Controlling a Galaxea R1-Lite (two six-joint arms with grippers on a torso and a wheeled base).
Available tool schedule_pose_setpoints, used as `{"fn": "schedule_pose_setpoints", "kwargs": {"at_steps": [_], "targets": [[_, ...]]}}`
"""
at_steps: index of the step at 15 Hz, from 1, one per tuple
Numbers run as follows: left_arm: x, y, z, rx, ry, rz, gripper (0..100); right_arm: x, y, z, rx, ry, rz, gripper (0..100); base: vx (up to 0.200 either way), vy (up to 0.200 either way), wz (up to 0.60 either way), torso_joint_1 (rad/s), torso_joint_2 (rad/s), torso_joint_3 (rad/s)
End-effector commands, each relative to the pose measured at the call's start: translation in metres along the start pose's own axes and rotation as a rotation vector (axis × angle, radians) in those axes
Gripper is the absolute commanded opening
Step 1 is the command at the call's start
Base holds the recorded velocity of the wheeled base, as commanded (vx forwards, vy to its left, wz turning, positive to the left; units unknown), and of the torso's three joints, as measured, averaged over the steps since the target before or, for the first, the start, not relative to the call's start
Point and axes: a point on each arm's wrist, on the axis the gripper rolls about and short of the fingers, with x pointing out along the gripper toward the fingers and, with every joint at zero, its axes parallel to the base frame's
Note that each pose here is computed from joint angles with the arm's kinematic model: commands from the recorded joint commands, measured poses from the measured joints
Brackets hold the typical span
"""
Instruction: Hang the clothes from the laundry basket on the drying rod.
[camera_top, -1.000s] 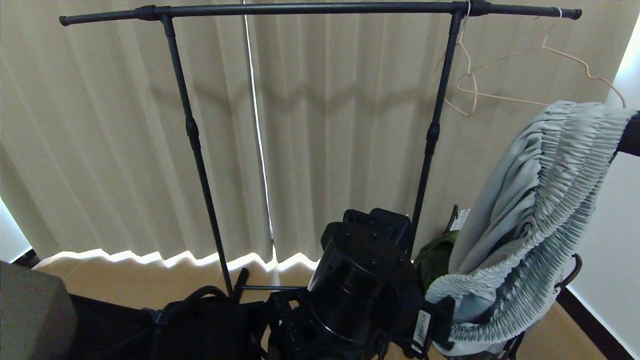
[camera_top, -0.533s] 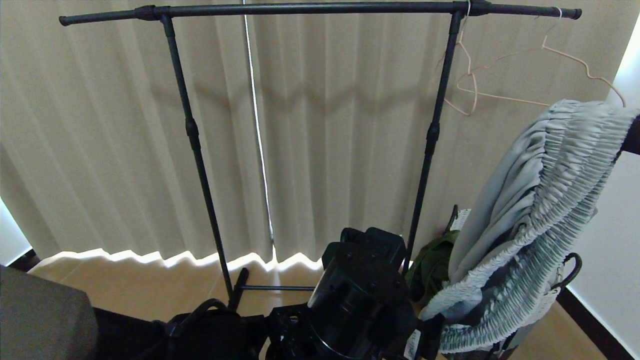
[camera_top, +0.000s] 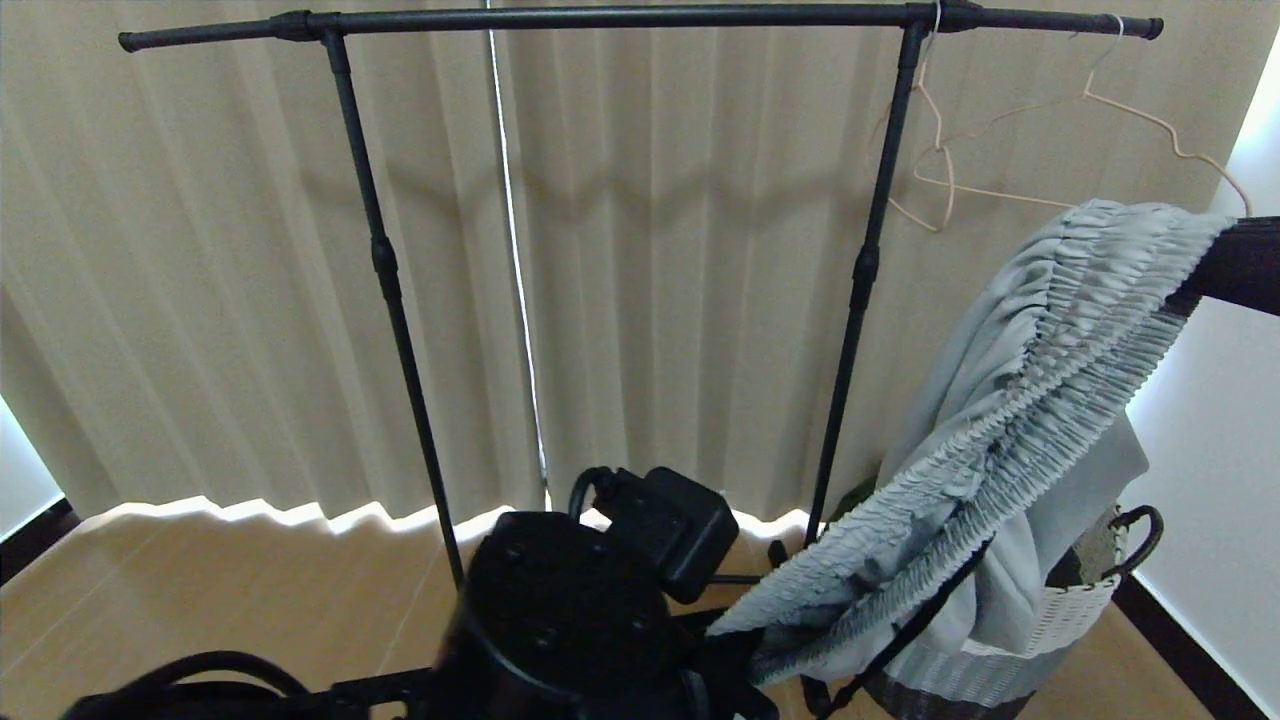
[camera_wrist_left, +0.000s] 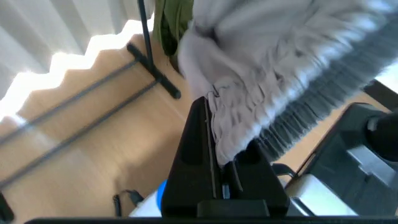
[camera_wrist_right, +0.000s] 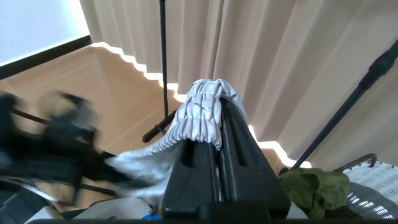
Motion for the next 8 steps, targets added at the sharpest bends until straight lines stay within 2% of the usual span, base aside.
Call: {"fn": "schedule_pose_setpoints", "kwargs": {"at_steps": [1,2,3,6,7,8], "targets": [[-0.061,0.027,0.037,0.032,-0.198,0.032,0,0.009,0.0,-0.002,-0.002,0.022,-0.006,0,0.0,0.0,0.0,0.0,0.0,0.0],[-0.082,0.043,0.06,0.063,-0.267,0.1,0,0.011,0.001,0.002,-0.001,-0.005,-0.003,0,0.0,0.0,0.0,0.0,0.0,0.0],[-0.097,0.052,0.077,0.061,-0.303,0.137,0,0.012,0.001,0.006,0.0,-0.036,-0.003,0,0.0,0.0,0.0,0.0,0.0,0.0],[-0.127,0.058,0.118,0.049,-0.363,0.138,0,0.022,0.002,0.015,0.001,-0.059,-0.005,0,0.0,0.0,0.0,0.0,0.0,0.0],[-0.138,0.062,0.139,0.044,-0.39,0.154,0,0.025,0.002,0.02,0.003,-0.085,-0.006,0,0.0,0.0,0.0,0.0,0.0,0.0],[-0.145,0.064,0.149,0.046,-0.398,0.17,0,0.025,0.0,0.022,0.004,-0.105,-0.017,0,0.0,0.0,0.0,0.0,0.0,0.0]]}}
